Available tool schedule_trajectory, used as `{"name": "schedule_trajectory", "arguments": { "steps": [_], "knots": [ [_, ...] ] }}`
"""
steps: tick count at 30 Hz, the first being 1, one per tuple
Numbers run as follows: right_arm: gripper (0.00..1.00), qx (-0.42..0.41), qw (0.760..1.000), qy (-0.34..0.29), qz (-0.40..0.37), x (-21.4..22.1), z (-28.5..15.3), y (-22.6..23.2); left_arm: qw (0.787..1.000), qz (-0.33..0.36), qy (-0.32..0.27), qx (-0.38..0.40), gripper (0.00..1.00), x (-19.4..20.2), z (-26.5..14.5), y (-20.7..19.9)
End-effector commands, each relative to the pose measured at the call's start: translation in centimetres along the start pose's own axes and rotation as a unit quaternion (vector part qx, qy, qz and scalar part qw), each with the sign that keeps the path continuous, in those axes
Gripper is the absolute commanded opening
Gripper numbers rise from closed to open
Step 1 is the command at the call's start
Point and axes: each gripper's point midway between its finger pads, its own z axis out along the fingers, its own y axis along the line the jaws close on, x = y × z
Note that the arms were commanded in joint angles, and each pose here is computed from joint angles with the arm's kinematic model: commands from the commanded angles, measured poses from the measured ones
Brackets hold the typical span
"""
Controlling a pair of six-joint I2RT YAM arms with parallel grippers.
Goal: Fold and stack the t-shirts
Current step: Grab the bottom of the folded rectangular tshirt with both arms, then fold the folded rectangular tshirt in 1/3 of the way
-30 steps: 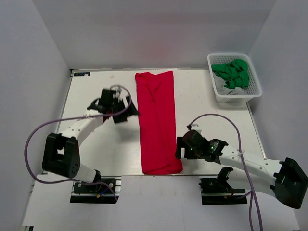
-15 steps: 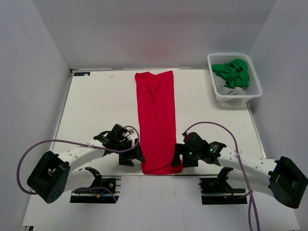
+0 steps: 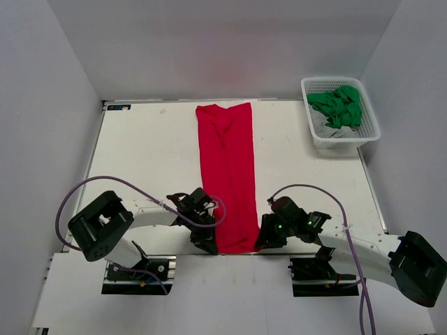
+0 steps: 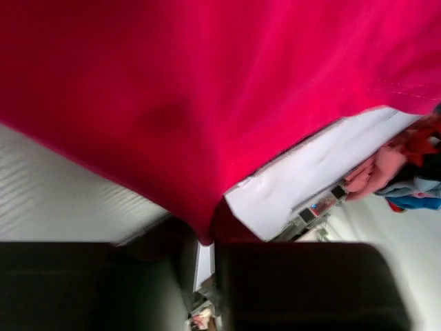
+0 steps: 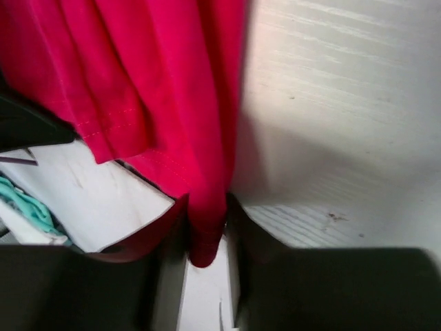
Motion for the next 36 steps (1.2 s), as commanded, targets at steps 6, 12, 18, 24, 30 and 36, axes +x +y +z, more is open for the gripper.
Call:
{"name": "schedule_trajectory", "arguments": {
  "steps": [6, 12, 18, 24, 30, 36],
  "knots": [
    [0.06, 0.032, 0.999, 0.017, 0.012, 1.3, 0.3, -2.3, 0.991, -0.001, -0.049, -0.123, 0.00, -0.7, -0.2, 4.5],
    [0.00, 0.007, 1.000, -0.010, -0.025, -0.9, -0.1, 0.2, 0.989, 0.018, -0.105, -0.102, 0.00, -3.0, -2.1, 1.6],
    [0.00, 0.048, 0.995, -0.077, -0.040, -5.2, -1.5, 1.4, 0.979, 0.031, -0.183, -0.083, 0.00, -5.9, -5.0, -1.0],
    [0.00, 0.056, 0.985, -0.154, -0.053, -10.8, -3.0, 3.8, 0.966, 0.031, -0.238, -0.100, 0.00, -9.4, -7.6, -3.3],
    [0.00, 0.066, 0.974, -0.207, -0.070, -16.3, -4.5, 6.0, 0.946, 0.006, -0.291, -0.142, 0.00, -13.3, -10.8, -3.3],
    [0.00, 0.064, 0.963, -0.252, -0.076, -20.9, -6.0, 7.4, 0.930, 0.001, -0.345, -0.126, 0.00, -17.0, -14.1, -4.2]
  ]
}}
